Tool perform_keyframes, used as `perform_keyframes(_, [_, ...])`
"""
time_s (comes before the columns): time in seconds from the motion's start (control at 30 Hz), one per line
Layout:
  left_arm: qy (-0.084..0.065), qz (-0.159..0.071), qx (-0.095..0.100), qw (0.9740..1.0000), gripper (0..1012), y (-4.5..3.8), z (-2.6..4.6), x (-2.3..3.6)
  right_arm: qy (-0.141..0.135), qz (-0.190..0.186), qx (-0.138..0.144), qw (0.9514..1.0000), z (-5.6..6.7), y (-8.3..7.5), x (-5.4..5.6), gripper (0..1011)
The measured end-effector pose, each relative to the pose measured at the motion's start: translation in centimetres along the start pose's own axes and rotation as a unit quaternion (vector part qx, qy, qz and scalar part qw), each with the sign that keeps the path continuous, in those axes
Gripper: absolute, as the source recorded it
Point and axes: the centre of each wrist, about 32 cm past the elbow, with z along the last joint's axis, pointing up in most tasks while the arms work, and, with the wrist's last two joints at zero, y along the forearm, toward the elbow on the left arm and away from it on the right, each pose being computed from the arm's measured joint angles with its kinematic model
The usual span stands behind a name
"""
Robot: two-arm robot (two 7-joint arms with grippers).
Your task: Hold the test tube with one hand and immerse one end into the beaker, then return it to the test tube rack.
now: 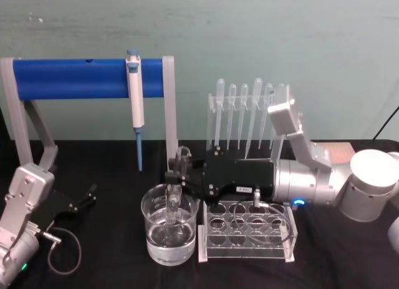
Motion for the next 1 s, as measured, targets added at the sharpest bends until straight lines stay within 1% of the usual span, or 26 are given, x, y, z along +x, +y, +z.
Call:
perform_keyframes(0.03, [0.000, 0.000, 0.000, 1.0000, 1000, 0.00, 0.00, 0.00, 0.002, 0.000, -0.002, 1.0000, -0.6, 0.1, -0.1, 225])
perform_keyframes(0.1, [0.000, 0.000, 0.000, 1.0000, 1000, 0.00, 0.00, 0.00, 0.004, 0.002, -0.004, 1.0000, -1.3, 0.2, -0.2, 224])
perform_keyframes(0.2, [0.000, 0.000, 0.000, 1.0000, 1000, 0.00, 0.00, 0.00, 0.006, 0.002, -0.007, 1.0000, -2.1, 0.4, -0.4, 225])
perform_keyframes(0.33, [0.000, 0.000, 0.000, 1.0000, 1000, 0.00, 0.00, 0.00, 0.007, 0.004, -0.011, 0.9999, -2.6, 0.5, -0.5, 225])
perform_keyframes(0.73, [0.000, 0.000, 0.000, 1.0000, 1000, 0.00, 0.00, 0.00, 0.002, 0.005, -0.022, 0.9997, -3.2, 0.8, -0.6, 225])
perform_keyframes(1.0, [0.000, 0.000, 0.000, 1.0000, 1000, 0.00, 0.00, 0.00, 0.003, -0.001, -0.026, 0.9997, -3.4, 0.9, -0.1, 225])
